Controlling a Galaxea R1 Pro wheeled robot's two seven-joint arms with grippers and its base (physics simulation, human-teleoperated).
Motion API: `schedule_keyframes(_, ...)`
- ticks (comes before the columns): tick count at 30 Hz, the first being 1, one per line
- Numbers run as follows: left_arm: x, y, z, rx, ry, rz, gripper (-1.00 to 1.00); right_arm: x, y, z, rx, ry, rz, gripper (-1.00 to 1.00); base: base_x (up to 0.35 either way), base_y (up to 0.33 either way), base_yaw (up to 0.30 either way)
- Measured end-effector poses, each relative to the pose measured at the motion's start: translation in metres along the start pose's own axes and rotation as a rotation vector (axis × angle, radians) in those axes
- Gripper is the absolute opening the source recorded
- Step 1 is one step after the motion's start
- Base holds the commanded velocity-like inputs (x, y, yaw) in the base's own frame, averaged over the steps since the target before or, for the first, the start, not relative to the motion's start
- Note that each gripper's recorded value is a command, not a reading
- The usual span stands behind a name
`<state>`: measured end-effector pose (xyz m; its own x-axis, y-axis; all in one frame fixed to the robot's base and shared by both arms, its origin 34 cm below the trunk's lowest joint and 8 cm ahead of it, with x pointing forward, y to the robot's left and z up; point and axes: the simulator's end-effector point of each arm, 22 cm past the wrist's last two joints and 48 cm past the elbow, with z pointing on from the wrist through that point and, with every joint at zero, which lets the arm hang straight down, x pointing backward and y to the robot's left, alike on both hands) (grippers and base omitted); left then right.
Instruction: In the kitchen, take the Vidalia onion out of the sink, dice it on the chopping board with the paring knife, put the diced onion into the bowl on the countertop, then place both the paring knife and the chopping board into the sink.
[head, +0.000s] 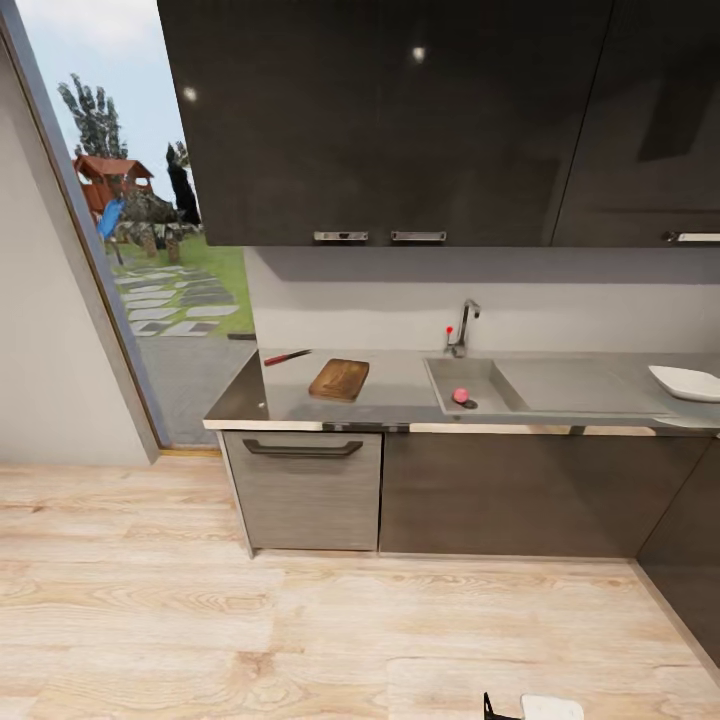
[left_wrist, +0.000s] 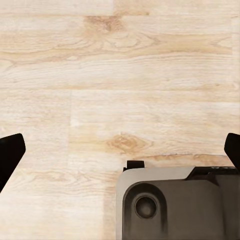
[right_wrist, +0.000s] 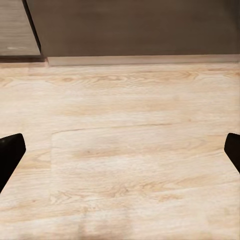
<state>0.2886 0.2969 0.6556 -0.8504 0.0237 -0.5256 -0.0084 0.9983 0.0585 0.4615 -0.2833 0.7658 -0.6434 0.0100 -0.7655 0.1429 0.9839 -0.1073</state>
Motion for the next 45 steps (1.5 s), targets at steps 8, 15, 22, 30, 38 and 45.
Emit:
schedule_keyframes(8,0.0001,0.0000,0.0000,0.000,0.000,0.000,1.00,0.0000,0.0002,0.0000,0.000,0.000,-0.001,1.00,0.000,0.000,0.000)
schedule_keyframes(15,-0.0017,0.0001,0.0003,-0.001,-0.004,0.000,1.00,0.0000,0.0001,0.0000,0.000,0.000,0.000,1.00,0.000,0.000,0.000)
schedule_keyframes(22,-0.0015,0.0003,0.0003,-0.001,-0.003,0.000,1.00,0.0000,0.0002,0.0000,0.000,0.000,0.000,1.00,0.000,0.077,0.000)
schedule_keyframes(30,-0.0014,0.0003,0.0002,-0.001,-0.003,0.000,1.00,0.0000,0.0002,0.0000,-0.001,0.000,0.000,1.00,0.000,0.258,0.000)
schedule_keyframes(38,-0.0013,0.0002,0.0002,-0.001,-0.003,0.000,1.00,0.0000,0.0000,0.0000,0.000,0.000,-0.001,1.00,0.005,0.295,0.000)
schedule_keyframes(45,-0.0014,0.0002,0.0001,-0.001,-0.003,0.000,1.00,0.0000,-0.0001,-0.0002,0.000,-0.001,-0.001,1.00,0.112,0.305,0.000)
